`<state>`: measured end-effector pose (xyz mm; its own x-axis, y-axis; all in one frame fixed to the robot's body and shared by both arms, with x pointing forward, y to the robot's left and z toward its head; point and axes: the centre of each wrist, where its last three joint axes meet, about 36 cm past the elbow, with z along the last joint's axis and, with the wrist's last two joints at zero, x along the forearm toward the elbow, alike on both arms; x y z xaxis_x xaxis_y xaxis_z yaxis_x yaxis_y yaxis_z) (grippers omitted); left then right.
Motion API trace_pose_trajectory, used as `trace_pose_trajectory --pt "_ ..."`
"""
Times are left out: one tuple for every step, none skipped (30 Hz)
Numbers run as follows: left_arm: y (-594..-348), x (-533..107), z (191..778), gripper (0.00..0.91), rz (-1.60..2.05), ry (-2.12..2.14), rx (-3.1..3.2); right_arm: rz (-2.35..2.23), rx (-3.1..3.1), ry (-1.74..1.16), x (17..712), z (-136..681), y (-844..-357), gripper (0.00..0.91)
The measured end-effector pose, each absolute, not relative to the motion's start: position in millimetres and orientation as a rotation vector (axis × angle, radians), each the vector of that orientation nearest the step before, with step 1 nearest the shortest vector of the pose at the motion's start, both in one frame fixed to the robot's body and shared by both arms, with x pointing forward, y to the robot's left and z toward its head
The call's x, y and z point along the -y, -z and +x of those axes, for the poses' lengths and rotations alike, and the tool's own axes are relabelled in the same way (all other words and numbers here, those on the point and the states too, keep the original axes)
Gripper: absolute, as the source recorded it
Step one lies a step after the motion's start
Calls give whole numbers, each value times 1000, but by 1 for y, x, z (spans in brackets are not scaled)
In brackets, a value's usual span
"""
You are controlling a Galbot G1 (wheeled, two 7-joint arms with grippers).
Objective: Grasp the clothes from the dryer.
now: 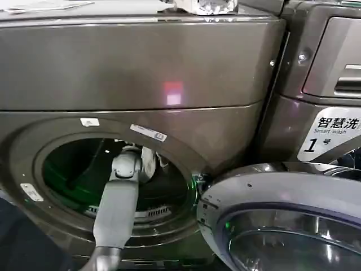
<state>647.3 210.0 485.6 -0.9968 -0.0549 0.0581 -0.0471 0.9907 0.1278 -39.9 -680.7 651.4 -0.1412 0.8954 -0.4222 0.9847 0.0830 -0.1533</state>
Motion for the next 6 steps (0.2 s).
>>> trace_pose_trajectory --pt "-486 -210 647 0 78 192 3071 1905 -2136 591 681 -40 -652 907" --pt "-487 -210 647 0 76 189 3072 1911 -2134 588 680 -40 -653 907" --pt "-487 -210 647 0 74 186 3071 1917 -2132 585 679 -40 -654 907" --pt "-487 -210 647 0 72 184 3070 1921 -2131 584 679 -41 -655 907" --pt "-488 -210 647 0 69 183 3070 1925 -2129 583 678 -41 -656 907" --pt "-488 -211 647 0 68 183 3070 1929 -2127 580 677 -42 -657 907"
